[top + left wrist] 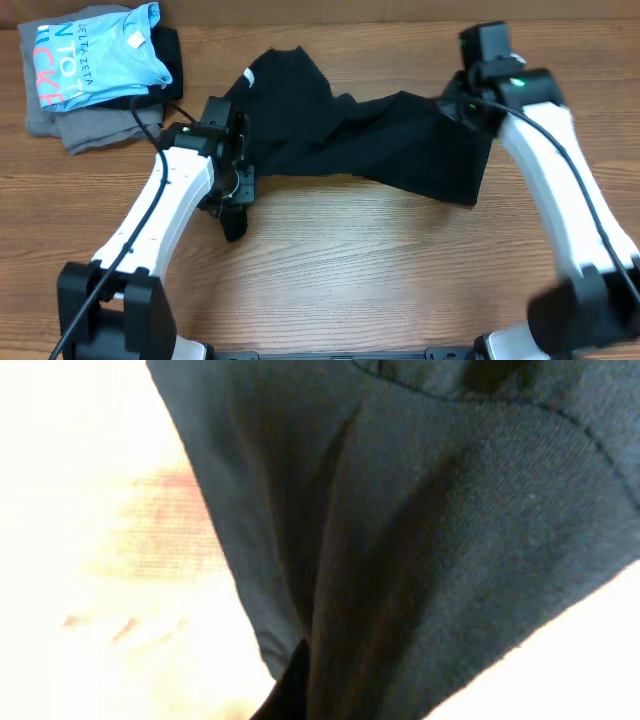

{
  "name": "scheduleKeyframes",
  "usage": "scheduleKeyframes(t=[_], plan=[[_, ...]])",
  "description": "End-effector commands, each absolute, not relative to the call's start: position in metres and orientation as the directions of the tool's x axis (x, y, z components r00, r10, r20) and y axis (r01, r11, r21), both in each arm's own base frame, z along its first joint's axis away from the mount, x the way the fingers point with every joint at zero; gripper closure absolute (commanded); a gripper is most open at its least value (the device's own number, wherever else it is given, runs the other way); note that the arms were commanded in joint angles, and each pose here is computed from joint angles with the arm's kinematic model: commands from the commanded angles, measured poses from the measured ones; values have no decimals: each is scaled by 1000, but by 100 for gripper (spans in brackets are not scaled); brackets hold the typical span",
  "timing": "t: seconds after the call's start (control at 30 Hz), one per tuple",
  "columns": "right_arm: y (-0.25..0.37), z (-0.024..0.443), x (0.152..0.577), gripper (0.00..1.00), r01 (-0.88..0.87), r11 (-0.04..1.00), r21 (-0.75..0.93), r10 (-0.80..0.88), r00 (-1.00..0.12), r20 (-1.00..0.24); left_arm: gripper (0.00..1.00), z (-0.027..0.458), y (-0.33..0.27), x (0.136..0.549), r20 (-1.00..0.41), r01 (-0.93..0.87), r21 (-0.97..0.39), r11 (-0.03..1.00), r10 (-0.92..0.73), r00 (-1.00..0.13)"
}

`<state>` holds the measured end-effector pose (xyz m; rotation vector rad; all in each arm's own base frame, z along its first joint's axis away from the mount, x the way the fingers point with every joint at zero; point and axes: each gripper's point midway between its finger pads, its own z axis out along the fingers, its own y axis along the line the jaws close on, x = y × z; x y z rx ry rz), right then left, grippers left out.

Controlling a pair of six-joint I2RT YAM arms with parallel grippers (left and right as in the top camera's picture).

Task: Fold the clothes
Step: 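Hold the shirt with both grippers and stretch it apart, lifting it, then swing the held shirt forward and lay it flat on the table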

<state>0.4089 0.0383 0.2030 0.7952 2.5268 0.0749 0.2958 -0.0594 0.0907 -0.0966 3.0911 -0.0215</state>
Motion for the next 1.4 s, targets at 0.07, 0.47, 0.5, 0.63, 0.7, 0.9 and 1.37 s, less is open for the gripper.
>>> scheduleKeyframes(t=[0.07,0.47,0.5,0.63,0.7,0.9,1.37], plan=[[24,267,354,96,556,790,258,605,-638,-476,96,117,-57,283,-59,-66,-7,998,-66,-996],[8,350,253,96,495,765,412,639,-512,-574,96,122,-62,246,81,-98,-40,994,-95,-992],[7,354,249,96,488,764,421,641,-503,-580,96,125,-64,245,77,-123,-54,991,-118,-990],[5,367,232,96,461,763,453,643,-471,-604,96,155,-74,244,-14,-131,-148,980,-134,-991],[4,371,226,96,450,764,461,642,-462,-612,96,180,-77,243,-94,-116,-191,975,-135,-986],[8,375,214,96,428,767,478,641,-476,-602,96,294,-88,221,-411,-8,-329,944,-151,-899],[-1,486,145,96,247,759,602,651,-298,-698,96,458,-71,130,-747,192,-437,879,-236,-621]])
